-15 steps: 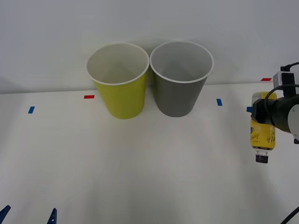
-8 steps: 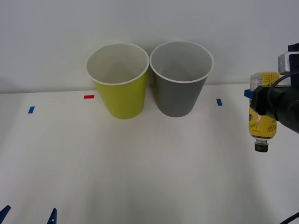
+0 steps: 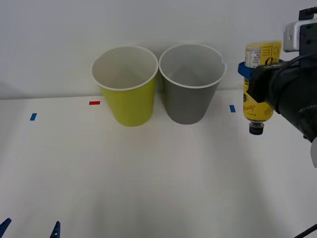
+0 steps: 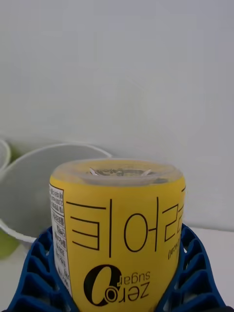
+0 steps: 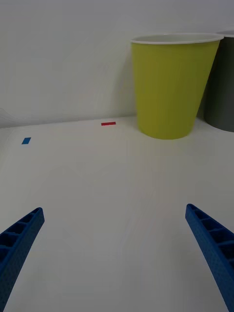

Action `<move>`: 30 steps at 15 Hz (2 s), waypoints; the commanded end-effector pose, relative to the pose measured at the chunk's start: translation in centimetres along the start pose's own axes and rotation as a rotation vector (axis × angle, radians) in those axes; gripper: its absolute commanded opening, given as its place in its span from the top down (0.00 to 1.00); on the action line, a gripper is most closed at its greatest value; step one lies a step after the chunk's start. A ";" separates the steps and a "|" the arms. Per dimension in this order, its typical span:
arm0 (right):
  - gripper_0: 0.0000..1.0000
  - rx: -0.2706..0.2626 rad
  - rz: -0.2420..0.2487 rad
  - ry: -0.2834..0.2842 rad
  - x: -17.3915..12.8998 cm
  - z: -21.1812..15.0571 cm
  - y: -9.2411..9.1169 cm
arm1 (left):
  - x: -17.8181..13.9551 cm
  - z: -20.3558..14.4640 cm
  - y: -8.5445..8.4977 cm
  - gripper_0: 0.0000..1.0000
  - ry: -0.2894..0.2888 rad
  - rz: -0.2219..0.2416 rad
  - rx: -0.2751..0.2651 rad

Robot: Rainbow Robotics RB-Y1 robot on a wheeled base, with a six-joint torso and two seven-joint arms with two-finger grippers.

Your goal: Put cans in the gray bin and PET bottles in the light green bin.

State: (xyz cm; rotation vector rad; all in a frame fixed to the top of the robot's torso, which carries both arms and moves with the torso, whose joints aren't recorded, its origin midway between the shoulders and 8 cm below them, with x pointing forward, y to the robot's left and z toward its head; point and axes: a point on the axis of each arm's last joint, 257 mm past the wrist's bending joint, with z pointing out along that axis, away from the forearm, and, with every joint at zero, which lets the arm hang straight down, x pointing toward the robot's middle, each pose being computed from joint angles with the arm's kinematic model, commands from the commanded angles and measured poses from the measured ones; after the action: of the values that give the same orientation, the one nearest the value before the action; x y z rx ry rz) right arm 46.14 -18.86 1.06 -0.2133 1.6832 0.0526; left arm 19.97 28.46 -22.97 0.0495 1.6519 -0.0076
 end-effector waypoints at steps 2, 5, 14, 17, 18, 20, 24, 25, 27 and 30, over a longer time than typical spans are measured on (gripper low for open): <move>1.00 -0.092 -0.016 -0.074 -2.6 -0.2 4.5 | 0.0 0.0 0.0 0.00 0.000 0.000 0.000; 1.00 -0.164 -0.039 -0.106 -4.1 -0.4 7.8 | 0.0 0.0 0.0 0.00 0.000 0.000 0.000; 1.00 -0.386 -0.052 -0.293 -9.6 2.2 16.2 | 0.0 0.0 0.0 0.00 0.000 0.000 0.000; 1.00 -0.455 -0.040 -0.318 -10.8 3.7 19.0 | 0.0 0.0 0.0 0.00 0.000 0.000 0.000; 1.00 -0.488 -0.022 -0.328 -11.4 4.1 20.1 | 0.0 0.0 0.0 0.00 0.000 0.000 0.000; 1.00 -0.532 -0.016 -0.359 -13.1 5.4 22.2 | 0.0 0.0 0.0 0.00 0.000 0.000 0.000; 1.00 -0.555 -0.017 -0.415 -14.3 7.9 24.4 | 0.0 0.0 0.0 0.00 0.000 0.000 0.000; 1.00 -0.556 -0.023 -0.416 -14.2 8.4 24.8 | 0.0 0.0 0.0 0.00 0.000 0.000 0.000; 1.00 -0.554 -0.026 -0.426 -14.3 9.9 25.5 | 0.0 0.0 0.0 0.00 0.000 0.000 0.000; 1.00 -0.536 -0.039 -0.470 -14.1 11.9 26.4 | 0.0 0.0 0.0 0.00 0.000 0.000 0.000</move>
State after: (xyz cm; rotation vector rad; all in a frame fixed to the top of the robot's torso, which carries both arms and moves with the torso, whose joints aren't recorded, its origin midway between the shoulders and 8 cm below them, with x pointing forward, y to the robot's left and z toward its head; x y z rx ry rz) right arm 54.08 9.84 11.28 -0.5892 1.1854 0.4986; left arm 19.97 28.46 -22.97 0.0495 1.6519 -0.0076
